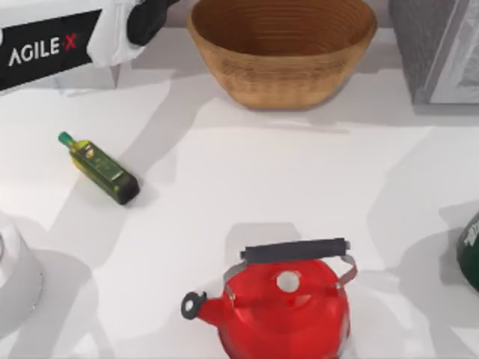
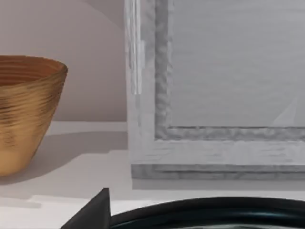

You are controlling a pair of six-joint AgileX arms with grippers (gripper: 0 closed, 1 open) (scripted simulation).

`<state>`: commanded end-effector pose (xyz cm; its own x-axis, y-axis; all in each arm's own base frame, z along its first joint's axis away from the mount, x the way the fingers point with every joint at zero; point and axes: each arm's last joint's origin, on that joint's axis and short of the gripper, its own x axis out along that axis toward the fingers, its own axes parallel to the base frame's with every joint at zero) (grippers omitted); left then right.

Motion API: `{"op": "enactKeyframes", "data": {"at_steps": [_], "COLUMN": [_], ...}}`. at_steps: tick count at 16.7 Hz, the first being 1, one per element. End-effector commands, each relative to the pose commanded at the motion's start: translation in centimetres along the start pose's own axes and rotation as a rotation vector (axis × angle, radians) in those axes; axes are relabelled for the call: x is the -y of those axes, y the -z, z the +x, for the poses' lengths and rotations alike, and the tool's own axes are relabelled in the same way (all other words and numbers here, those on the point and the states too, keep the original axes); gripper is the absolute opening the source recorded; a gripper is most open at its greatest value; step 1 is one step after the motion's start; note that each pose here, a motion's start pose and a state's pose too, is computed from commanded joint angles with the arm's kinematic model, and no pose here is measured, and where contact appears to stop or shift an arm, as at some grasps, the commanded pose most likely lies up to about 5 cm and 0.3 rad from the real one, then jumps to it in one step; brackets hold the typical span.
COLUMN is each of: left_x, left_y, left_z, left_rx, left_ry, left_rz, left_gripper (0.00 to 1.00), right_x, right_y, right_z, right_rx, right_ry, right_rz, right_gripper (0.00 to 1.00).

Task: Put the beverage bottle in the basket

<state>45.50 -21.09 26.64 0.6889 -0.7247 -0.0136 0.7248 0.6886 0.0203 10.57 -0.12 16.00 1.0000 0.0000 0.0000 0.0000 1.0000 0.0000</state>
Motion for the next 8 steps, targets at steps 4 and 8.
{"op": "enactKeyframes", "data": {"at_steps": [4, 8], "left_x": [-0.9, -0.9], "left_y": [-1.8, -1.9], "left_z": [0.8, 0.8], "left_rx": [-0.016, -0.016], "left_ry": [-0.009, -0.009], "left_rz": [-0.001, -0.001], "left_gripper": [0.00, 0.00], "right_x": [0.0, 0.0], "right_y": [0.0, 0.0], "right_z": [0.0, 0.0], "right_rx": [0.000, 0.000], "right_ry": [0.000, 0.000], "right_rz": [0.000, 0.000], "right_gripper": [1.00, 1.00]}}
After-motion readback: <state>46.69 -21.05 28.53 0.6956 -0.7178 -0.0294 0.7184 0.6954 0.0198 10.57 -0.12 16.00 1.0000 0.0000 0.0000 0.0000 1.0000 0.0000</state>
